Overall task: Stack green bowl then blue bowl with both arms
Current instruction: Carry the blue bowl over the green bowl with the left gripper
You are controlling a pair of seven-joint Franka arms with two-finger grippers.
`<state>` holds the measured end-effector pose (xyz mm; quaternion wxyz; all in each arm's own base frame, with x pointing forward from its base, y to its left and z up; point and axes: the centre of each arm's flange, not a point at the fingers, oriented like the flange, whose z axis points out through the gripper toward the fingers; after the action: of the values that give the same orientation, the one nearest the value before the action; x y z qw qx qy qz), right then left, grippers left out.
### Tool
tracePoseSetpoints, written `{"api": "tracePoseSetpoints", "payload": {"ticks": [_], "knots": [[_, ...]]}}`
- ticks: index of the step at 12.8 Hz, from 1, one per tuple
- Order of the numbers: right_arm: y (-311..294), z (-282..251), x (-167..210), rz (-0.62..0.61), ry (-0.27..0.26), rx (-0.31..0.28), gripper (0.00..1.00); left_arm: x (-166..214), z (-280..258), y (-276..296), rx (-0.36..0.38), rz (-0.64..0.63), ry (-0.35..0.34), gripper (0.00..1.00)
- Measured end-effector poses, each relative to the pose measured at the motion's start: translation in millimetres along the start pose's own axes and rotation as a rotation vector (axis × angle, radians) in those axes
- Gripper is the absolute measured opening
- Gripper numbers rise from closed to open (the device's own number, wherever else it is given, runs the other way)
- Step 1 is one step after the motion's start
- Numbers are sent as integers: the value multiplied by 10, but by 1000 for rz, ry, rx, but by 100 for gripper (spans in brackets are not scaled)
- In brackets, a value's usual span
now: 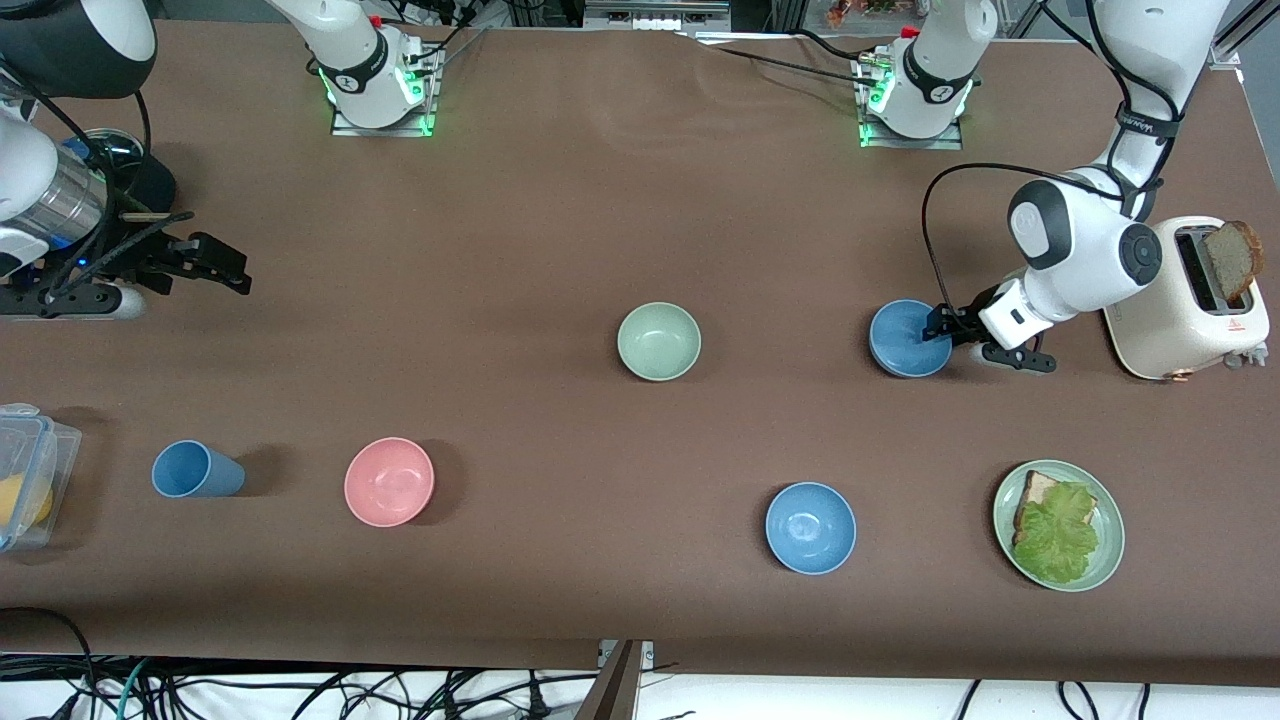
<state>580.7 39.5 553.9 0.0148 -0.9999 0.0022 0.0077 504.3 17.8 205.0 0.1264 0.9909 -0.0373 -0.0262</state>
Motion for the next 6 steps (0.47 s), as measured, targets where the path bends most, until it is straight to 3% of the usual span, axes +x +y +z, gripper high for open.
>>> {"api": "tracePoseSetpoints", "payload": {"ticks": [3, 4, 6], "knots": [[18, -38, -11, 2, 8, -3, 100, -5, -2, -19, -5, -9, 3, 9], [28, -57, -16, 4, 12, -3, 100, -8, -6, -36, -5, -12, 3, 4], [31, -135, -9, 4, 26, -2, 100, 2, -24, -56, -4, -15, 8, 5]]}}
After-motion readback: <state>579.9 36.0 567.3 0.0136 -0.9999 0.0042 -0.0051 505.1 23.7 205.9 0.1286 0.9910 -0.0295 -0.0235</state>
